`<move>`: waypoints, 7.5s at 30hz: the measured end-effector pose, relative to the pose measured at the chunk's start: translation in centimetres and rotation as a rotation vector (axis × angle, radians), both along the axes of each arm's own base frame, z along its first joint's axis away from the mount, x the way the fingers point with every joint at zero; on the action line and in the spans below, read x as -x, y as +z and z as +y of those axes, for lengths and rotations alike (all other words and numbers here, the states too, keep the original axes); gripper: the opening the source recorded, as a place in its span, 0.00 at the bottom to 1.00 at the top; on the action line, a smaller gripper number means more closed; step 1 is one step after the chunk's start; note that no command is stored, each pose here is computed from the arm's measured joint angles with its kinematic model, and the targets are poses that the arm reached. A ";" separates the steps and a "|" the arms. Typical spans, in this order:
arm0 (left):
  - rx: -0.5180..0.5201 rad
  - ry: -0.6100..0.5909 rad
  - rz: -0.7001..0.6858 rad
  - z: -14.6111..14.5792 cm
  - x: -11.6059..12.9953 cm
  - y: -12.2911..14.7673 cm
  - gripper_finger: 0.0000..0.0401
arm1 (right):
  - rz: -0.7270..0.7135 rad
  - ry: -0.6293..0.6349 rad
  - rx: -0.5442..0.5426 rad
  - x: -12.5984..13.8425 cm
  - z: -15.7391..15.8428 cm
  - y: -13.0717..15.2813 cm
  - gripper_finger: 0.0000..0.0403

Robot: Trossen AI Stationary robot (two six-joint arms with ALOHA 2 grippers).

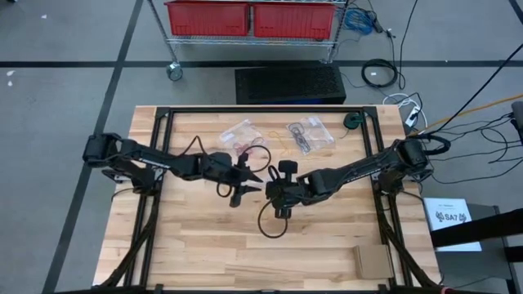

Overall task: Sort rubber bands
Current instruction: Open the zip bag

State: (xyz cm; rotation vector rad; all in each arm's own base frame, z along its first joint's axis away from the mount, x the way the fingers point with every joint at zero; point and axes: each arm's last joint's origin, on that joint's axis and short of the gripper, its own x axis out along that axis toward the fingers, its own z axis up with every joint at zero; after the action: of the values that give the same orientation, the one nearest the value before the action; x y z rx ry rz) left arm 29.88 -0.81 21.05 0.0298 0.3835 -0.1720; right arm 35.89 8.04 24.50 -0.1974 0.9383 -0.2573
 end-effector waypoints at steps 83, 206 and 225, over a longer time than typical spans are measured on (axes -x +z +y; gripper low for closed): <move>-0.221 0.105 0.055 0.7 0.0 -0.2 0.00 | -0.058 -0.154 -0.153 1.8 1.9 -4.6 0.25; -0.220 0.107 0.084 0.8 0.4 -0.1 0.00 | -0.358 -0.200 -0.145 0.2 -3.7 -2.7 0.37; -0.217 0.110 0.076 0.8 0.4 -0.1 0.00 | -0.371 -0.169 -0.118 0.1 -3.6 -2.5 0.02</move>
State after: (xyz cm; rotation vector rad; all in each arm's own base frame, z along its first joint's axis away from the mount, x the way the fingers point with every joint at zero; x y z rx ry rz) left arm 29.47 0.02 21.00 0.2164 0.4773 -0.0218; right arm 35.80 4.45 22.02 0.0397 0.5993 -0.3783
